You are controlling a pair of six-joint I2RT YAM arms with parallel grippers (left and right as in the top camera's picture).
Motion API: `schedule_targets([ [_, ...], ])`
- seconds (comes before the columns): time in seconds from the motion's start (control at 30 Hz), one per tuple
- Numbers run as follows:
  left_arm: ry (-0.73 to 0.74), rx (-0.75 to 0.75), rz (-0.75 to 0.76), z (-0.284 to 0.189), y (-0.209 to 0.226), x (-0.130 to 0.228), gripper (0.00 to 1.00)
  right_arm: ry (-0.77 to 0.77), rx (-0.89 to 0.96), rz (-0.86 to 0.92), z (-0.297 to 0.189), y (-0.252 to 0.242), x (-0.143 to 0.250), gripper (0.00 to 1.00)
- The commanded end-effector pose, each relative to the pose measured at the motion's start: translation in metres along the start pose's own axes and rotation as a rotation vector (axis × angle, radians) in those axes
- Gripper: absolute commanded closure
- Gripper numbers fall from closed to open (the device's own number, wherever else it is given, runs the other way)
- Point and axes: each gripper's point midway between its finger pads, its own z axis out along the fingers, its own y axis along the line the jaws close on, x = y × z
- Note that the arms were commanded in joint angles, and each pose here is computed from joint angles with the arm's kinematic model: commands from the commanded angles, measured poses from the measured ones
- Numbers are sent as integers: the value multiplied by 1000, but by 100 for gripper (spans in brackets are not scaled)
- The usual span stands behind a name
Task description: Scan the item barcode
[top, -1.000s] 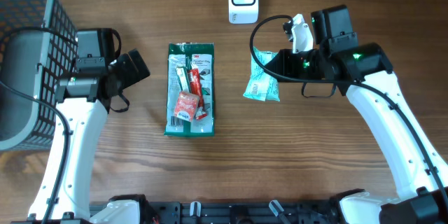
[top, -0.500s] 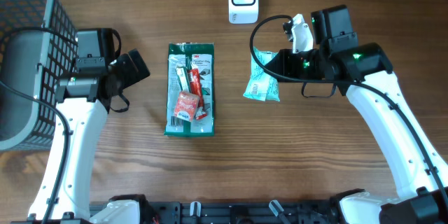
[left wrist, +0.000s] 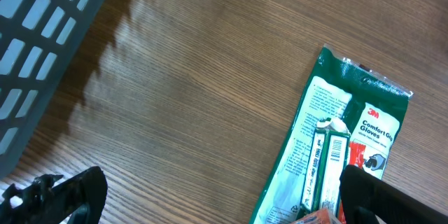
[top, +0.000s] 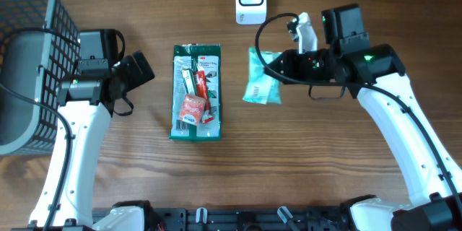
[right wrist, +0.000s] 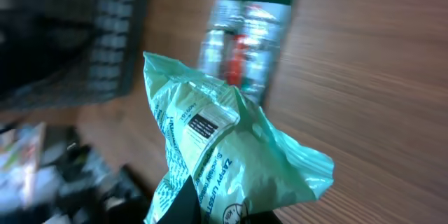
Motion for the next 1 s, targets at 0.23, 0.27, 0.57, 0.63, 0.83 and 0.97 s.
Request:
schedule_targets([
  [0.23,-9,-8,7,0,2,-3,0,-74,-259,-96,-43,76,-11,96],
  [0.27,-9,-8,7,0,2,-3,0,-86,-252,-106,-47,78,-11,96],
  [0.57,-8,-8,7,0,2,-3,0,-154,-64,-93,-44,47,-24,96],
  [0.63,-9,-8,7,0,2,-3,0,-171,16,-94,-50,39,-30,96],
  [0.83,-9,-8,7,0,2,-3,0,-241,170,-155,-102,60,-63,96],
  [0.97,-9,-8,7,0,2,-3,0,-272,220,-206,-139,88,-90,96],
])
